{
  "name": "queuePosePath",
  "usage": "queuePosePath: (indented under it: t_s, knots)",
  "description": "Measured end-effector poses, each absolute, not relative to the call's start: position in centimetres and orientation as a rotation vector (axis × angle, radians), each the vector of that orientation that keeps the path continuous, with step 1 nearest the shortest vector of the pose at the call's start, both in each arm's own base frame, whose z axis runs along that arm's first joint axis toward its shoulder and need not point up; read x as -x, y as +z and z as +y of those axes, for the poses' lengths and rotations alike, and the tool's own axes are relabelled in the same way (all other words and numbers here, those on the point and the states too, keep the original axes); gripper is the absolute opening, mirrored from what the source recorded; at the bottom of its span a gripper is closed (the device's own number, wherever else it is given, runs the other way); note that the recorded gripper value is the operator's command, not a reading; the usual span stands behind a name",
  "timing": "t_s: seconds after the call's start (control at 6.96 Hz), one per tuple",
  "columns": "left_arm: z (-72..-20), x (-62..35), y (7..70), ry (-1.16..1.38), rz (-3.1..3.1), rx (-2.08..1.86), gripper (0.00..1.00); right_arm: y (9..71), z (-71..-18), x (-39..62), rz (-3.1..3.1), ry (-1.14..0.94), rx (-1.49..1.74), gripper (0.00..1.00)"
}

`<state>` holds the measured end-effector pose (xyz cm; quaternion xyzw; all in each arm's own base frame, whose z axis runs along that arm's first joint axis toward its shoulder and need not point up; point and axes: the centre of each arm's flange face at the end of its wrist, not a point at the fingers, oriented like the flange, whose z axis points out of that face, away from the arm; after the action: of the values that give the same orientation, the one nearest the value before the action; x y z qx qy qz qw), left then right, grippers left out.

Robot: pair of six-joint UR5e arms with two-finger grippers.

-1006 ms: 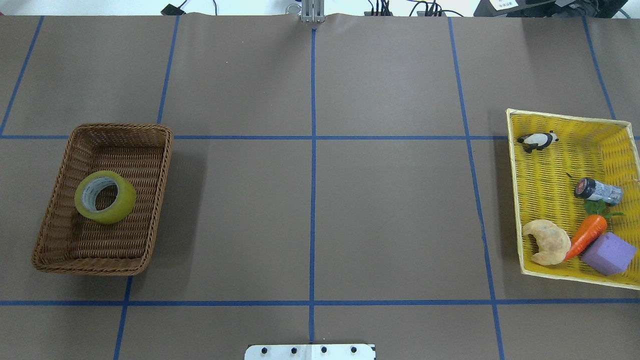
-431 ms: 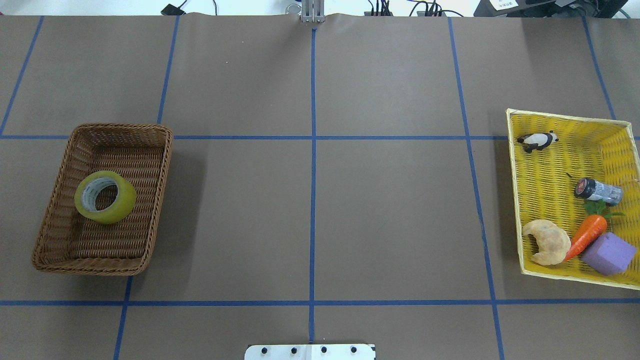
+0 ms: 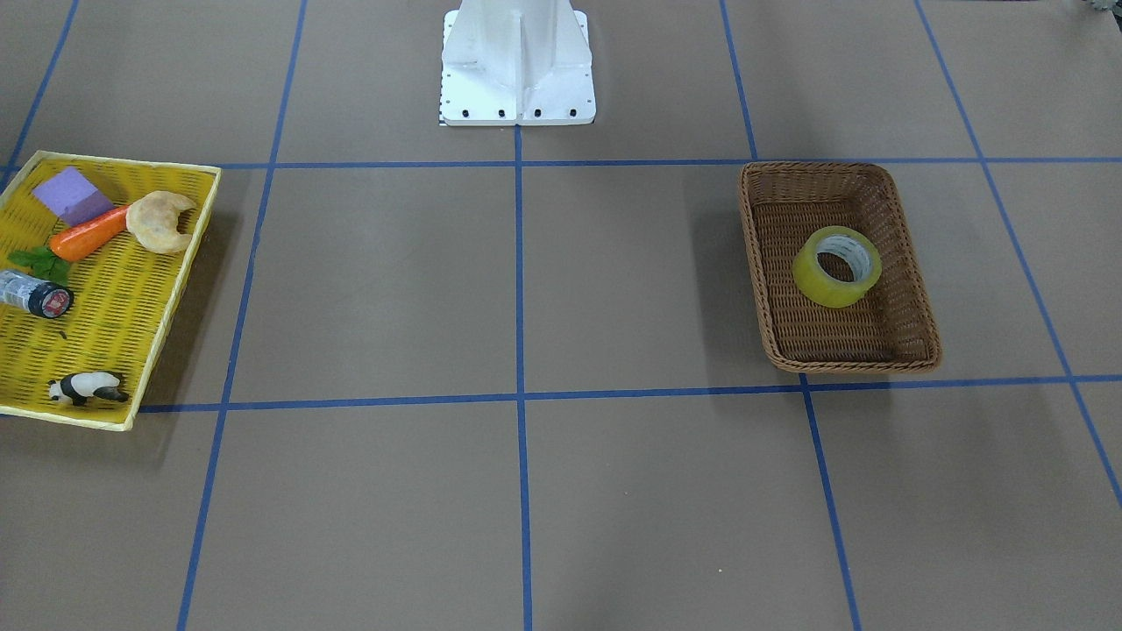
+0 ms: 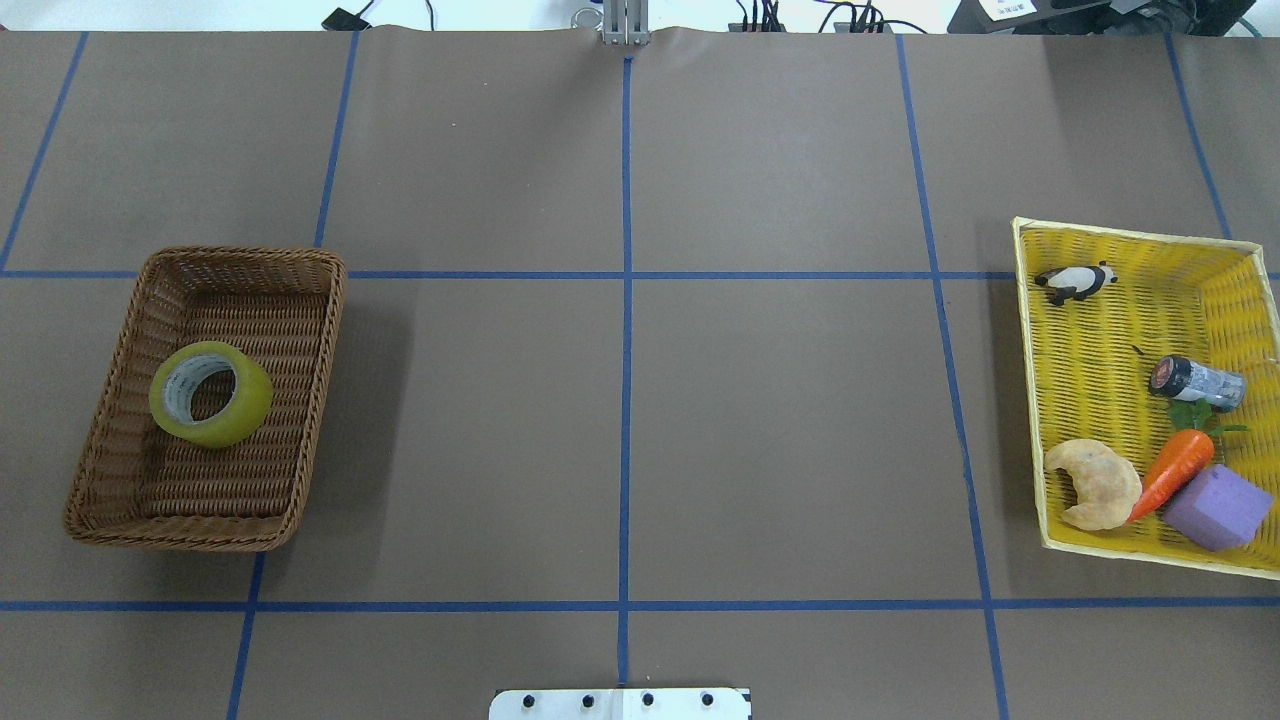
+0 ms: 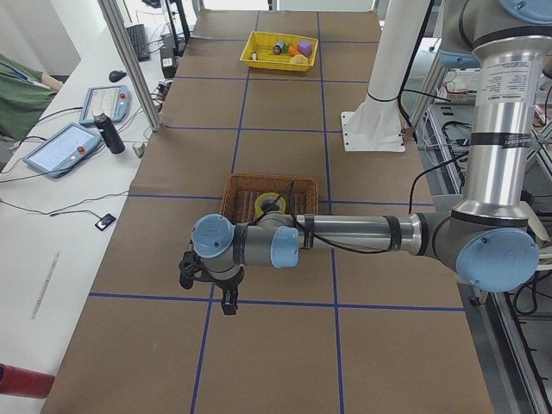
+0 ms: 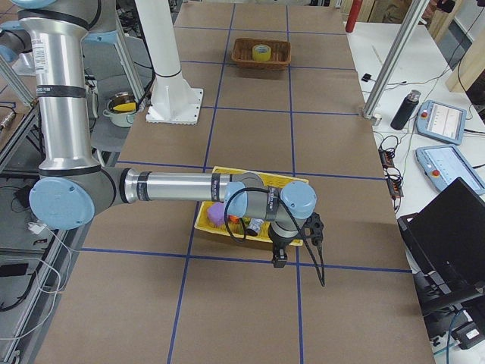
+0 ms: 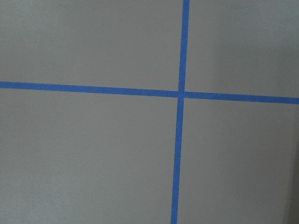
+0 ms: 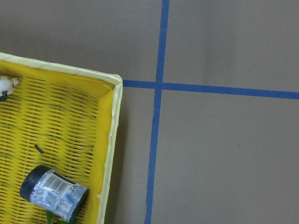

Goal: Move tape to another basket

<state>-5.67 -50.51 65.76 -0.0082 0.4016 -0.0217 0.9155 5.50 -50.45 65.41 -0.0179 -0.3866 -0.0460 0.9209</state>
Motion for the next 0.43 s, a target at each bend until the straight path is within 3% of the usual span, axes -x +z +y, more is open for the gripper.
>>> queuePosePath:
  t_s: [0.43]
  knots:
    - [-50.79, 5.67, 65.43, -0.041, 0.827, 0.010, 0.99, 65.37, -50.49, -5.53, -0.794, -0.094, 0.036, 1.00]
